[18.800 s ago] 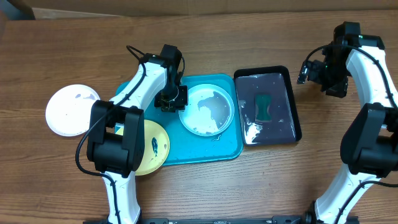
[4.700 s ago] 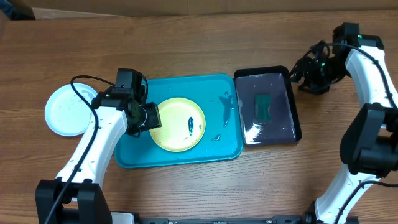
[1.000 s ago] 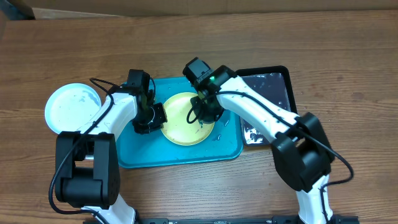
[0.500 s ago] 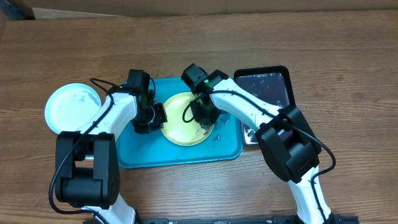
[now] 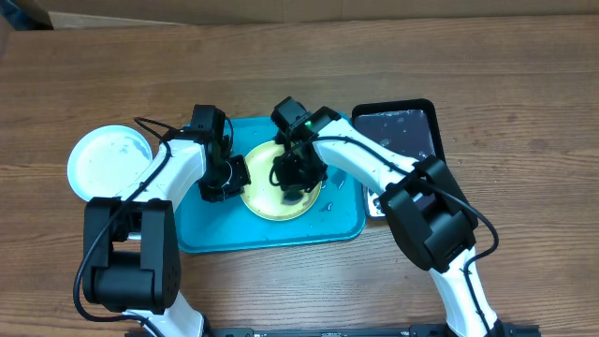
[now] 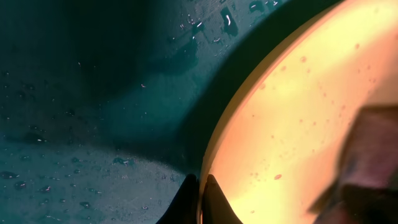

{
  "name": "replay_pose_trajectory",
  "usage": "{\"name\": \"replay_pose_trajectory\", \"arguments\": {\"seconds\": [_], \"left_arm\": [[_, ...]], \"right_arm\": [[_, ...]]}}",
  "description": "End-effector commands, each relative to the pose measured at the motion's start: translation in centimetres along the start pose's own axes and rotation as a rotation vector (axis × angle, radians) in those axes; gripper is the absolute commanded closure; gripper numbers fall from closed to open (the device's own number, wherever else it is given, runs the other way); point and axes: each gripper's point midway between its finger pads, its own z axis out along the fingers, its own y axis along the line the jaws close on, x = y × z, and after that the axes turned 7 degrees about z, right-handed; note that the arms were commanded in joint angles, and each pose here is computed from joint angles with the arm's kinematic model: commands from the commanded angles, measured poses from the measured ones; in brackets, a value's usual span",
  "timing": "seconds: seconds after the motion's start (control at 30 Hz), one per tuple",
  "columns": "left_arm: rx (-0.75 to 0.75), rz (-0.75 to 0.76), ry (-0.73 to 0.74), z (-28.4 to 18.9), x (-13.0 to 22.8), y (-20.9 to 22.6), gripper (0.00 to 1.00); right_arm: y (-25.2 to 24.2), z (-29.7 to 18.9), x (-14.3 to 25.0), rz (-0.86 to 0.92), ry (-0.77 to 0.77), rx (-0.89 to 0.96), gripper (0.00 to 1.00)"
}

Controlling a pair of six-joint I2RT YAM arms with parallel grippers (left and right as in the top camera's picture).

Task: Clean dirty plates on tray and stack at the side

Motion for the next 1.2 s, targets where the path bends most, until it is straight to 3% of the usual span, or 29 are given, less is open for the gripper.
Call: {"name": "replay_pose_trajectory", "arguments": {"seconds": [0.0,0.27,0.43,0.57,0.73,0.93,1.17], "left_arm": [[0.026,-0.004,0.001,0.1,-0.5,-0.6,0.96],[0.019,-0.006,0.011,0.1,-0.2,-0.5,0.95],[0.016,-0.006,0.006,0.1,-0.3,-0.4,0.95],[0.013,-0.017,0.000,-0.4,-0.7,0.0,0.96],[0.002,-0.079,-0.073,-4.2,-2.8,1.8,0.96],[-0.077,-0.221,-0.222,-11.8,-4.6,7.2,0.96],[-0.164,-0.473,-0.351,-18.0,-3.0,15.6,0.96]], "right_arm": [[3.7,1.4,2.2,-0.098,0.129,-0.198,0.96],[3.9,-8.9,-2.6,-0.118,-0.015,-0.294,0.96],[-3.3,-14.4,-4.1,0.035,-0.103,-0.113,0.96],[-12.2,-16.3,-3.0,0.192,-0.085,0.171,0.96],[-19.6,-17.4,-1.0,0.322,-0.037,0.377,0.96],[-24.1,-15.6,0.2,0.418,-0.002,0.385,0.96],[-26.0,-12.1,0.5,0.428,-0.009,0.381,0.96]]}}
